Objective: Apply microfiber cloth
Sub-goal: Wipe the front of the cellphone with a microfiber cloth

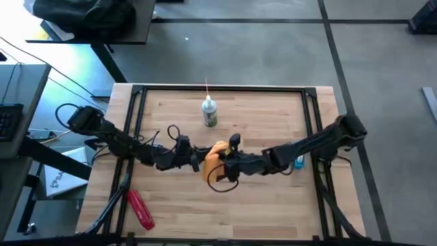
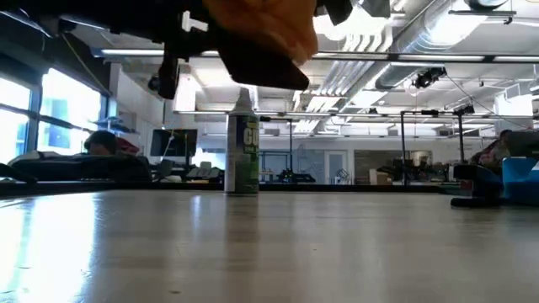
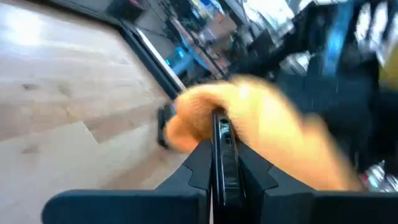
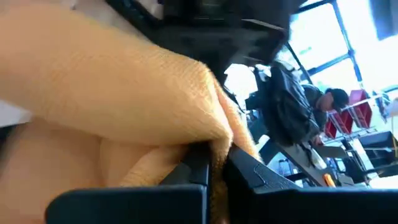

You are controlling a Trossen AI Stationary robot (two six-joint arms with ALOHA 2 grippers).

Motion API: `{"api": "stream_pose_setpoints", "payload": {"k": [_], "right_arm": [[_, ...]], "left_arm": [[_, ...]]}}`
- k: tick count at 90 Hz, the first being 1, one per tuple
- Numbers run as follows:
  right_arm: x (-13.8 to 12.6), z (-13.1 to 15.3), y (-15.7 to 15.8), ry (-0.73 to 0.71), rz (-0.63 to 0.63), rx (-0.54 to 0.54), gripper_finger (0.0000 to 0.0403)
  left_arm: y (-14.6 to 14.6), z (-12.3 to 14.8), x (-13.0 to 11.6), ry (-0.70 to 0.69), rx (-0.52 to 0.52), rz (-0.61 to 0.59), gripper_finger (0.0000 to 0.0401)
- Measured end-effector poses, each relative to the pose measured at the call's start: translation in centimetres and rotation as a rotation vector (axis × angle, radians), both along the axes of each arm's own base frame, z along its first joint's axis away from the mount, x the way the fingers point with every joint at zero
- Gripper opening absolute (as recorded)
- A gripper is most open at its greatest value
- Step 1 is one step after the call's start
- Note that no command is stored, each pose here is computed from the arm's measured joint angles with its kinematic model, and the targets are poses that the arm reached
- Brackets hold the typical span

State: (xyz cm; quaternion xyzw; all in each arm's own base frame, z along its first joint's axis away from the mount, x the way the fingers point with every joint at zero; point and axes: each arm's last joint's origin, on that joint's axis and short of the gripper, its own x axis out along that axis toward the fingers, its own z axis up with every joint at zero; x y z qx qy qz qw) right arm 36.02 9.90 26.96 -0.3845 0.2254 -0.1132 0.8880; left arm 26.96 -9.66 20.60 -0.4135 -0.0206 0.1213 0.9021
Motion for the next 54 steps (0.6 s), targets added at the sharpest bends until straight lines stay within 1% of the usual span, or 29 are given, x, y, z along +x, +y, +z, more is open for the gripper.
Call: {"api": "stream_pose_setpoints", "payload": {"k": [6,17,24,30,38,43,49,54], "right_arm": [[-0.1,0.0,0.0,0.009,0.013,0.022,0.0],[-0.2,-0.5,0.1,0.045,0.078,0.136,0.0],[-0.3,-0.7,0.1,0.054,0.082,0.202,0.0],[-0.4,-0.8,0.3,0.06,0.08,0.238,0.0],[-0.6,-1.0,0.9,0.074,0.109,0.265,0.0],[-0.8,-1.0,1.4,0.084,0.127,0.264,0.0],[-1.2,-1.3,2.5,0.121,0.196,0.276,0.0],[-1.7,-1.8,3.4,0.161,0.229,0.257,0.0]], "left_arm": [[-0.2,0.0,0.0,0.001,-0.001,-0.026,0.0017],[-0.2,-0.2,0.0,0.011,-0.004,-0.033,0.0017],[-0.2,-0.2,0.0,0.012,-0.004,-0.031,0.0017],[-0.2,-0.2,0.0,0.013,-0.004,-0.028,0.0017],[-0.2,-0.2,0.0,0.013,-0.003,-0.023,0.0017],[-0.1,-0.2,0.0,0.013,-0.002,-0.02,0.0017],[0.1,0.0,0.0,-0.01,-0.006,0.041,0.0017],[0.4,0.5,0.0,-0.037,-0.016,0.07,0.0017]]}}
